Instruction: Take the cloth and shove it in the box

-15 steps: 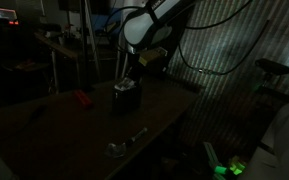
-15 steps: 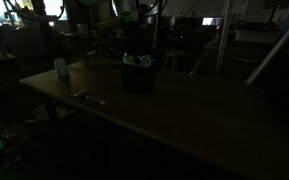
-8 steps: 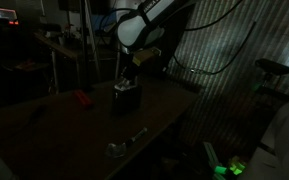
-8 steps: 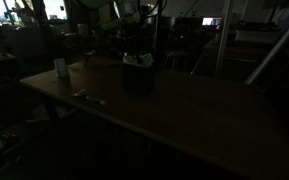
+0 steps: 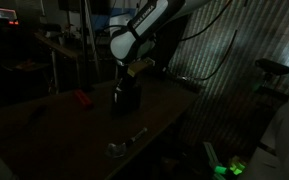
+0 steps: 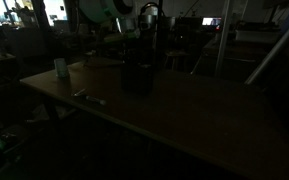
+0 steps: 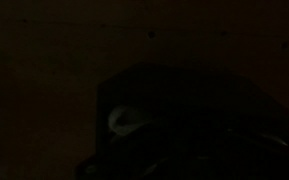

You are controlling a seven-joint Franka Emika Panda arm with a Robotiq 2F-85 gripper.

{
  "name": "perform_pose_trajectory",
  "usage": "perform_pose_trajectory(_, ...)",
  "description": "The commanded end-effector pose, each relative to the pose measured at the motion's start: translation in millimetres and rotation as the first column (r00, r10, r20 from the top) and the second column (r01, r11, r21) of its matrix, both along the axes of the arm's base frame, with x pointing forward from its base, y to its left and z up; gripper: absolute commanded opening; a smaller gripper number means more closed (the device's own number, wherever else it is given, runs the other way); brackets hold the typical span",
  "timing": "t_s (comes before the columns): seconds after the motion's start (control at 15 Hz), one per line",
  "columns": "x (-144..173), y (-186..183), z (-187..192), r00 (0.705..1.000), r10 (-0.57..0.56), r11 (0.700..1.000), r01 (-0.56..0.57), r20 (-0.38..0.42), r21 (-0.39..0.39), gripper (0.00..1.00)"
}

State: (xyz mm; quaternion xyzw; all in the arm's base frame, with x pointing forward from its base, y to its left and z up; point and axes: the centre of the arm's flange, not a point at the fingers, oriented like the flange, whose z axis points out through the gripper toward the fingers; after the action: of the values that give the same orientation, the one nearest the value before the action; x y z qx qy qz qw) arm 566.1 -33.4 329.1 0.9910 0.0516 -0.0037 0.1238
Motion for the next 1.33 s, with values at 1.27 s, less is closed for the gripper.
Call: perform_pose_trajectory(1.27, -9.5, -6.2, 43.5, 0.997, -0.022, 1.000, 0.023, -0.071, 0.016, 0.00)
